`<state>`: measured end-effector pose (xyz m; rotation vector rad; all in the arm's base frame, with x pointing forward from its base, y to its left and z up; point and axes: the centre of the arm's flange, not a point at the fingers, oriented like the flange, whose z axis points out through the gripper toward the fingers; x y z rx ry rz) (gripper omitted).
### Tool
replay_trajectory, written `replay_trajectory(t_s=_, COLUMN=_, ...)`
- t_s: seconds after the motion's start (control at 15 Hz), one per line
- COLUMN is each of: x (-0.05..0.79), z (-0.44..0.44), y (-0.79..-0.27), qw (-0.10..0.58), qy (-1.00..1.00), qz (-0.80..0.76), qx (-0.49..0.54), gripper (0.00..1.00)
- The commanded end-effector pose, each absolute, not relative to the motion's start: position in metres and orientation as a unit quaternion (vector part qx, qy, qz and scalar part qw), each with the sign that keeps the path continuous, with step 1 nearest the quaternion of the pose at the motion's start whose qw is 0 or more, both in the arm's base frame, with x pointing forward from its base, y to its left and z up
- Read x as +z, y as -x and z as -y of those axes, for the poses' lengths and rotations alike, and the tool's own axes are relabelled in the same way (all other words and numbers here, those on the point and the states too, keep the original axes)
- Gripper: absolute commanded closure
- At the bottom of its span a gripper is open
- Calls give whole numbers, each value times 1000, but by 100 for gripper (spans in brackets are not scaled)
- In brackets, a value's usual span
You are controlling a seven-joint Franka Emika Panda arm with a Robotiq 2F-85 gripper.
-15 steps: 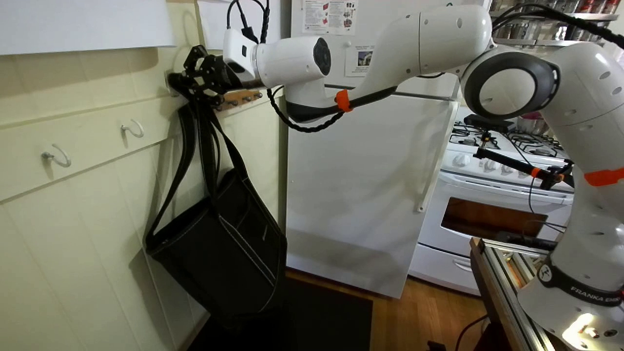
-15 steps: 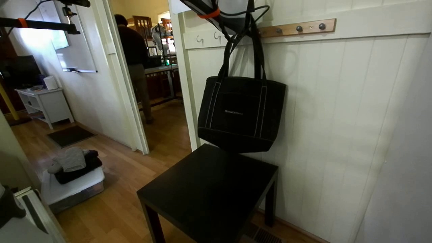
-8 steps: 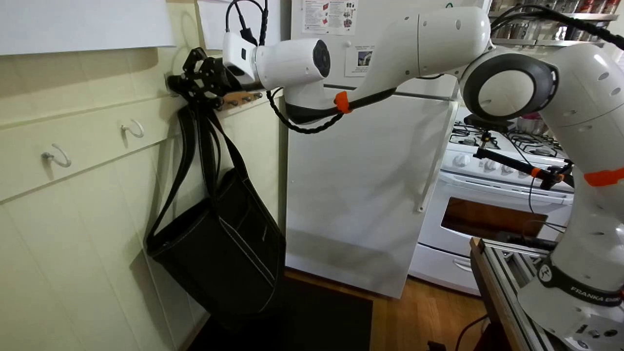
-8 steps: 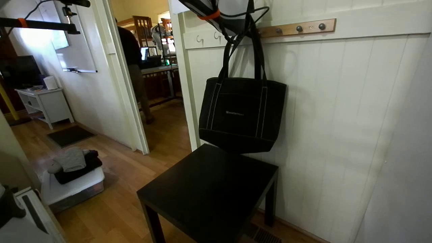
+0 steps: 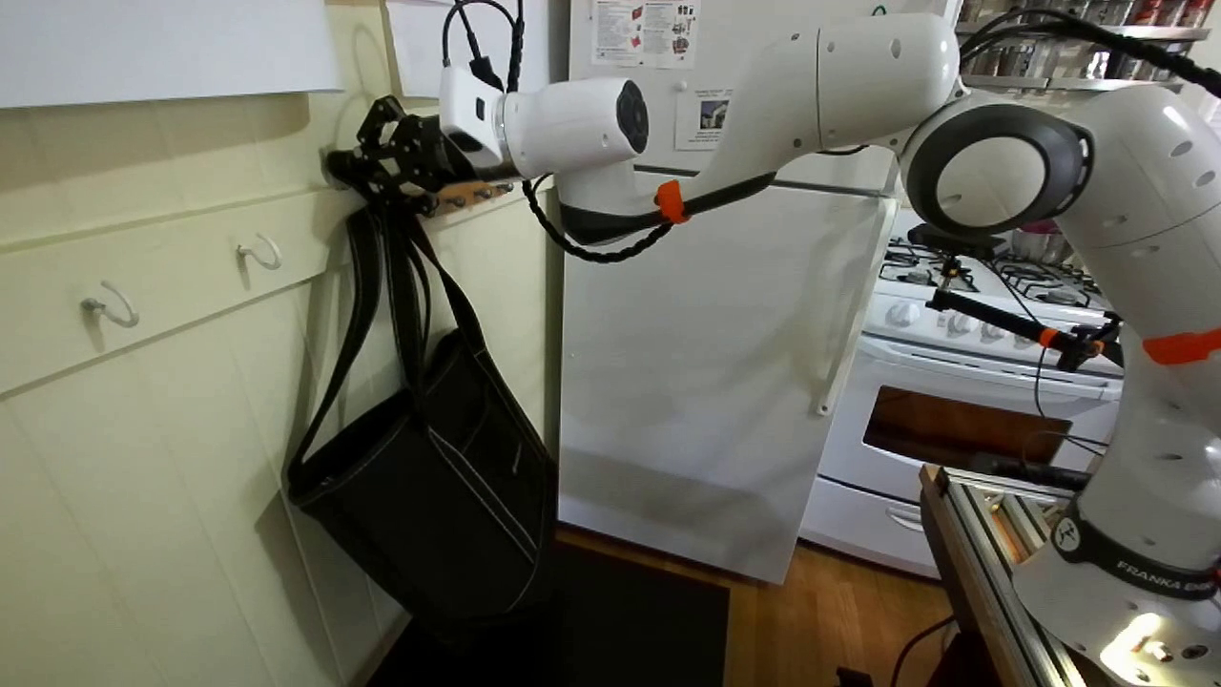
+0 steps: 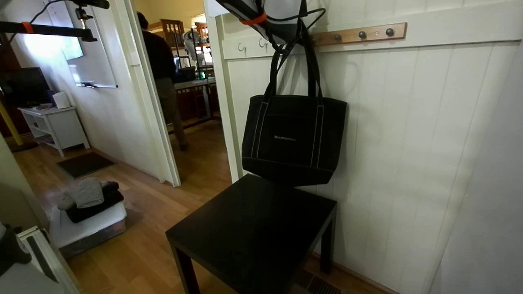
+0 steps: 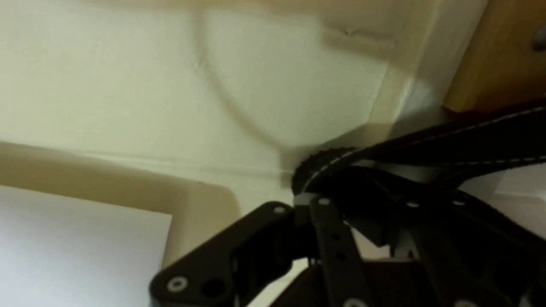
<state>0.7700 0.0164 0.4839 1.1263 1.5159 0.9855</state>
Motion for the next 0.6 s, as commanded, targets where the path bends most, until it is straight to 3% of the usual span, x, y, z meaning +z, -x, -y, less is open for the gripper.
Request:
replay_trajectory(t_s=0.0, x=475, z=-21, y=-782, qw=468, qy=-453, qz=-649, qx=394, gripper=57)
replay_trajectory(t_s=0.4, x=480, z=-25, y=-760, qw=430, qy=-473, qz=-674, qx=369, gripper=17)
replay_trajectory(t_s=0.53, x=478, z=-26, y=-750, qw=418, qy=-479, qz=-682, qx=361, gripper=10)
